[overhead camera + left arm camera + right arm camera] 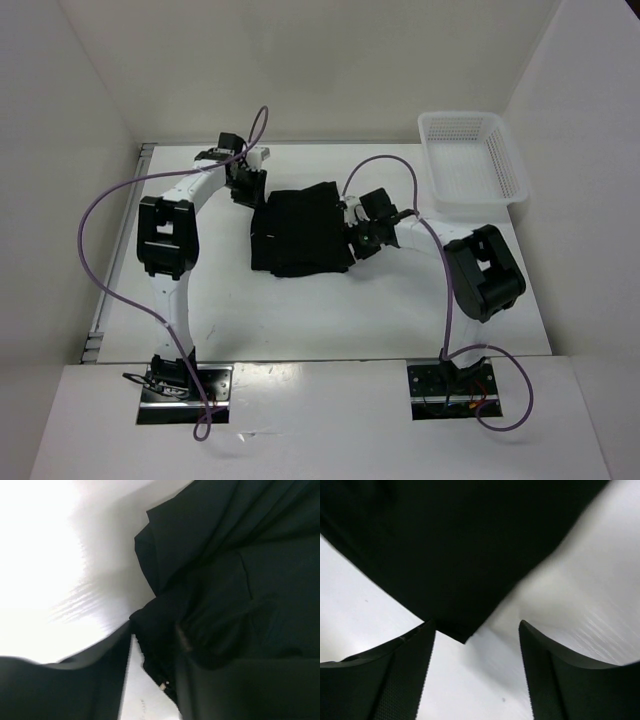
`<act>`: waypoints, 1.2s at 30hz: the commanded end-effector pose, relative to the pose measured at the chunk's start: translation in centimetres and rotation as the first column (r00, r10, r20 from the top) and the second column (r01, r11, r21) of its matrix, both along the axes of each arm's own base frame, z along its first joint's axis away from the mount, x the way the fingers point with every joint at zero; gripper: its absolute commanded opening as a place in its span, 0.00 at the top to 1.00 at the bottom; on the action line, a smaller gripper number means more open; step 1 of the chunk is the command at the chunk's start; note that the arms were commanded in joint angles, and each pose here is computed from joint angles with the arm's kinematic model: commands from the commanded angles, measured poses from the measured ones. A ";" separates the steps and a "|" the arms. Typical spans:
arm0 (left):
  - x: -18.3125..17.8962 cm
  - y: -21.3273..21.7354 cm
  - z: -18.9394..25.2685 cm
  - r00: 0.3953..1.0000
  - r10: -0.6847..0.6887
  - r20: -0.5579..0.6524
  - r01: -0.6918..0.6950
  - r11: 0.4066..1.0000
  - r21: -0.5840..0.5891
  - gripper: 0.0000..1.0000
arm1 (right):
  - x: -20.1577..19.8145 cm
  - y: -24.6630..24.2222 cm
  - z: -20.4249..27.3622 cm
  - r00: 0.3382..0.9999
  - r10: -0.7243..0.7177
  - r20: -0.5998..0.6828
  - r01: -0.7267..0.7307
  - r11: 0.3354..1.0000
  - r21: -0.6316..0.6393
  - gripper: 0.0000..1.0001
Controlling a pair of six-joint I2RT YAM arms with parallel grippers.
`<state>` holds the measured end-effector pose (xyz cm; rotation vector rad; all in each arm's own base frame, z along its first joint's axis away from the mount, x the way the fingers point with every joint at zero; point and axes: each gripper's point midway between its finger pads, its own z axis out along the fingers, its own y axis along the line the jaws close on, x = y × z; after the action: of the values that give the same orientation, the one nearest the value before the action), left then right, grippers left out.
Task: Fold and stack the shorts
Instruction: Fold the shorts
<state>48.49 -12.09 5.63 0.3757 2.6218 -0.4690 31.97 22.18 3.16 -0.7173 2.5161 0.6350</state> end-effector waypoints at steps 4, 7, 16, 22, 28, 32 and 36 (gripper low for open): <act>1.2 0.6 1.7 0.995 0.016 0.097 -0.020 0.999 0.036 0.74 | 0.7 2.0 0.3 0.999 -0.053 -0.011 0.054 0.994 0.090 0.45; 1.1 1.3 1.5 0.995 0.031 0.098 -0.036 0.998 0.047 0.76 | 0.1 1.9 -0.8 0.997 -0.059 -0.051 0.063 0.994 0.085 0.62; 0.7 1.3 2.4 0.995 0.025 0.093 -0.025 1.000 -0.003 0.41 | 0.6 2.2 0.6 1.000 -0.015 -0.001 0.015 0.995 0.094 0.25; 0.7 1.5 8.3 0.979 0.027 0.204 -0.021 0.999 -0.032 0.17 | 4.1 1.0 7.1 0.981 0.048 0.190 -0.058 0.997 0.046 0.00; -0.7 4.8 15.4 0.934 0.095 0.344 -0.086 0.995 -0.042 0.04 | 7.4 -6.6 14.5 0.928 -0.061 0.367 0.082 0.996 -0.040 0.00; -3.4 9.6 16.5 0.904 0.194 0.381 -0.199 0.980 -0.026 0.01 | 8.7 -12.5 17.6 0.836 -0.144 0.530 0.299 0.928 -0.221 0.00; -7.4 12.4 14.5 0.915 0.260 0.308 -0.260 0.965 -0.041 0.01 | 7.1 -18.4 19.5 0.776 -0.222 0.590 0.431 0.870 -0.239 0.00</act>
<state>43.30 -0.70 22.66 0.1284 2.2429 -0.2696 40.34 9.47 21.53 -0.5412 2.1232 0.0566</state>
